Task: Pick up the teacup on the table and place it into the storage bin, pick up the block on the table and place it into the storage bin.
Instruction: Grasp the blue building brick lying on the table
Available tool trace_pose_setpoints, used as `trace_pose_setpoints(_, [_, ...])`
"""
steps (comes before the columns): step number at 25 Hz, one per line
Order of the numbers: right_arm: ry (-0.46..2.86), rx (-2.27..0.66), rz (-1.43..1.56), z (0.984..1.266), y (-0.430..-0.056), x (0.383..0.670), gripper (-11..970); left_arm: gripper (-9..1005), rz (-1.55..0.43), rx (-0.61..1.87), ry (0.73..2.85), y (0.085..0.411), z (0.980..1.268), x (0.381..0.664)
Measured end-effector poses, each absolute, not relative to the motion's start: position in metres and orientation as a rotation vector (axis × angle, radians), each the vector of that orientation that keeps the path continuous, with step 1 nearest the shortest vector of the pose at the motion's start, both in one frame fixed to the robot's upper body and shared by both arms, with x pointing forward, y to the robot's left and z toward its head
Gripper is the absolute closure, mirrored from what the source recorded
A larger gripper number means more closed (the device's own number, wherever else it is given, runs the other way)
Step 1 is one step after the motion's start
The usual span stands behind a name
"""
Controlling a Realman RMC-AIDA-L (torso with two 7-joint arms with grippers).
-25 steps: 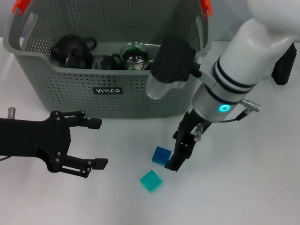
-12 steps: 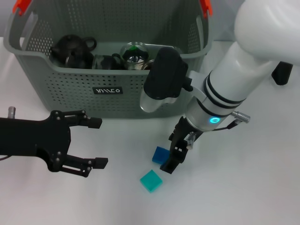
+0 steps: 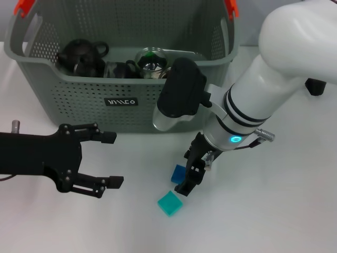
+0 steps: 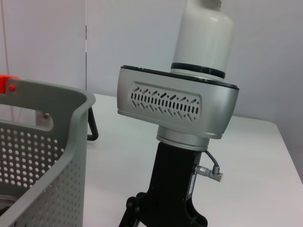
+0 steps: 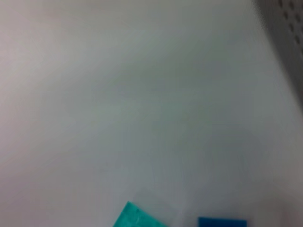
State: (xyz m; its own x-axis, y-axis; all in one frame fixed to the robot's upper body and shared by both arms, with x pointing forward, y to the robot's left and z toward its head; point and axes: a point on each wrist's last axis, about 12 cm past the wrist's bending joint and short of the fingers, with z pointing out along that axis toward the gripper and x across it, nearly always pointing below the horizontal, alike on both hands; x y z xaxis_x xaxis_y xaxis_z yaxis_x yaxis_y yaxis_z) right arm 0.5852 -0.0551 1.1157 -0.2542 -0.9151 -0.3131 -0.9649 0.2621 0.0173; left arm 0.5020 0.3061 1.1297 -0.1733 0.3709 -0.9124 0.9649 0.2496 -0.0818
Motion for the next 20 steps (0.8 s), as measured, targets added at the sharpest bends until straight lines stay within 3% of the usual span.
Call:
trace_pose_setpoints(10, [2.275, -1.750, 0.281, 1.1106, -0.0528, 0.5844, 54, 51, -0.907, 1.245, 1.700, 0.3061, 1.1298, 0.5024])
trace_pose_setpoints(15, [2.277, -1.742, 0.280, 1.1091, -0.0536, 0.5849, 189, 51, -0.901, 1.243, 1.701, 0.3062, 1.1297, 0.5030])
trace_pose_setpoints(20, [2.279, -1.734, 0.275, 1.1078, -0.0546, 0.5858, 248, 50, -0.900, 1.245, 1.700, 0.3060, 1.1300, 0.5033])
